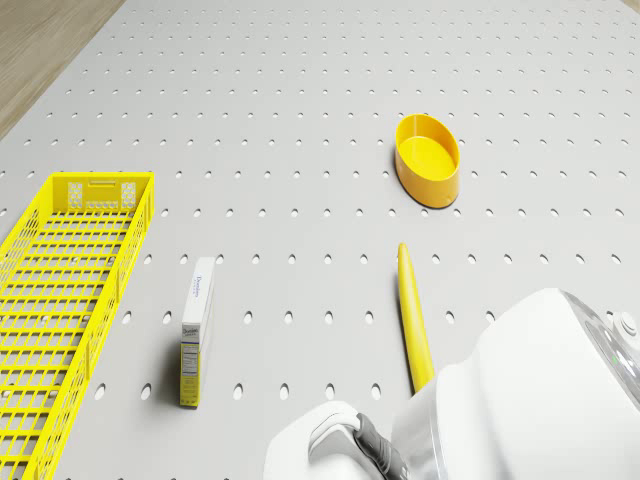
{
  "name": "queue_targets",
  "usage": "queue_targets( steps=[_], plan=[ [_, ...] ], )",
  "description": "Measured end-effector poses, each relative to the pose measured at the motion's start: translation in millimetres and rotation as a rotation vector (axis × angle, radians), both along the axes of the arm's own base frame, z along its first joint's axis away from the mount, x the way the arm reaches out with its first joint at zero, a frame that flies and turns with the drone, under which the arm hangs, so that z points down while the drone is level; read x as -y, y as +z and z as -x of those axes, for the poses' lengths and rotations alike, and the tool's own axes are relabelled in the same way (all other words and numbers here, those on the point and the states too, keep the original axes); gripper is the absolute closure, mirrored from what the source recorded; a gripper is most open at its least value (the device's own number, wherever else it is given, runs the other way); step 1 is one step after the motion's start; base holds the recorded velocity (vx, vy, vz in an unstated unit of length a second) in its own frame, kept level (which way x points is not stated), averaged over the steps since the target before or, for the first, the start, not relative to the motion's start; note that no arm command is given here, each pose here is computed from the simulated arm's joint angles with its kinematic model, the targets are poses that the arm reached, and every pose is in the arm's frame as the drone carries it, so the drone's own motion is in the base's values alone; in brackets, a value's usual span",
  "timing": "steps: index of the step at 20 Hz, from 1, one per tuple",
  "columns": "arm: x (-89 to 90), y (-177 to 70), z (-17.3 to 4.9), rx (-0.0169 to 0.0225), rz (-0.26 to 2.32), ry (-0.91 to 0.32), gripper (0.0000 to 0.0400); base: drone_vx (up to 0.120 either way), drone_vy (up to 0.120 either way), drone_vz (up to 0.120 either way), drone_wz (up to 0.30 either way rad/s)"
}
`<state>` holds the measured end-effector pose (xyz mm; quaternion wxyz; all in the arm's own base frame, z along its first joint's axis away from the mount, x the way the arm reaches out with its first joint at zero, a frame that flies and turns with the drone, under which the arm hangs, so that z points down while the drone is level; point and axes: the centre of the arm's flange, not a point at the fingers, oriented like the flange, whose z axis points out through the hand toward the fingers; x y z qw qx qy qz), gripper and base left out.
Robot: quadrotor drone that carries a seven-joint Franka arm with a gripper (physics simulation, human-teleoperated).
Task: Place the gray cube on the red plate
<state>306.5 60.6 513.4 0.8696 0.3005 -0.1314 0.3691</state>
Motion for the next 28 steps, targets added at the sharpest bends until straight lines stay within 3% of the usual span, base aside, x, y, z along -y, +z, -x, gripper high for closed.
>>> queue_targets(
  steps=[5, 10, 16, 28],
  plan=[
    [33.7, -18, -0.4, -0.0041, 0.388, -0.013, 0.0000, 0.120, 0.000, -0.120, 0.000],
    [49.6, -22, -0.4, -0.0080, 0.553, -0.017, 0.0000, 0.120, 0.000, -0.120, 0.000],
    [57.0, -22, -0.3, -0.0104, 0.629, -0.018, 0.0000, 0.120, 0.000, -0.120, 0.000],
    [60.3, -23, -0.3, -0.0116, 0.663, -0.018, 0.0000, 0.003, 0.000, -0.120, 0.000]
  ],
)
